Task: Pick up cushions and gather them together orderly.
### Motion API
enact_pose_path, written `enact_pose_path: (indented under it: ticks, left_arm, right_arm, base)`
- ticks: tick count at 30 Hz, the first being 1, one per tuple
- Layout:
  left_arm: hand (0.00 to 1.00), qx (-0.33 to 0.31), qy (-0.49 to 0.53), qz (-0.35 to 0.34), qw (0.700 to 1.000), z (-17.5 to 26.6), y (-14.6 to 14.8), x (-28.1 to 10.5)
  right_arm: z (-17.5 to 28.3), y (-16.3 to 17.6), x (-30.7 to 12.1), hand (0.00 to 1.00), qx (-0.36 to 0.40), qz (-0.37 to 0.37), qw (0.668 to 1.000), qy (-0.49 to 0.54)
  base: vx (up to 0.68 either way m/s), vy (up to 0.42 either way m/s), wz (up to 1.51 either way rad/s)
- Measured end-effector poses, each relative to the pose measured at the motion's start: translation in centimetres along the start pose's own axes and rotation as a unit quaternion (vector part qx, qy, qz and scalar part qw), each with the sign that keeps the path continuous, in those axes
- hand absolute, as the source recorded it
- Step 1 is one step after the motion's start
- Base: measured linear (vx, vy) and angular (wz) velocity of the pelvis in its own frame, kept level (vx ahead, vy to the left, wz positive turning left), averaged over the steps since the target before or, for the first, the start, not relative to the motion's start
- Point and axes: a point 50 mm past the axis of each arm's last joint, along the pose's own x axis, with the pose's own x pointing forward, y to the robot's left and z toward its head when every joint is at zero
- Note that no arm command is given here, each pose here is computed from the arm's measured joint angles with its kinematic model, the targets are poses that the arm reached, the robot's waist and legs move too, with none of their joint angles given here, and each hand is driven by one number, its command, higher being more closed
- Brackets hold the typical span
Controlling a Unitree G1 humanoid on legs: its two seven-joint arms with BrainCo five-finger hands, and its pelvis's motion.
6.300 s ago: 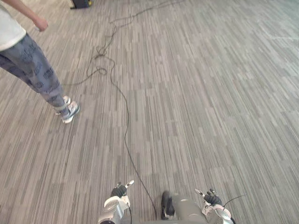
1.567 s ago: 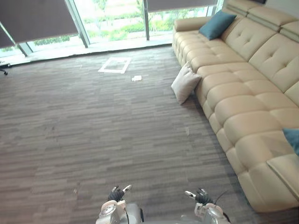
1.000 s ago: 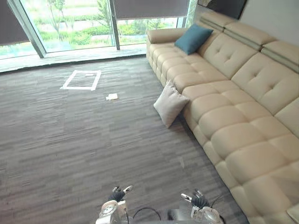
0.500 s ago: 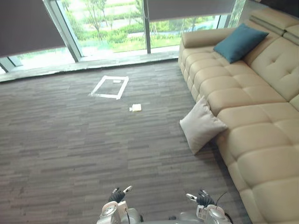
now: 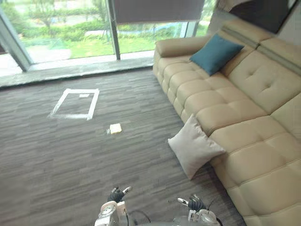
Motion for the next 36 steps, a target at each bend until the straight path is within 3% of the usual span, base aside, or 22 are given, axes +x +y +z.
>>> enact_pose_path:
  ticks: [10,22,36]
  left_arm:
    - [0.00,-0.005,0.014,-0.018,1.000,-0.7,-1.5,-0.2]
    - [0.00,-0.007,-0.029,-0.023,0.999,0.9,-1.8,-0.2]
    - [0.00,0.028,-0.007,-0.011,1.000,0.1,-0.6,0.0]
  right_arm:
    - [1.3,-2.7,0.3,0.00,0.016,-0.041,0.999,-0.014]
    - [0.6,-1.6,0.3,0.00,0.016,-0.032,0.999,0.003]
    - [0.5,0.4,0.4,0.00,0.009,-0.004,1.000,0.003]
  base:
    - [0.49,-0.033,-0.23]
    - [0.39,0.099,-1.10]
    - [0.28,0.192,-1.07]
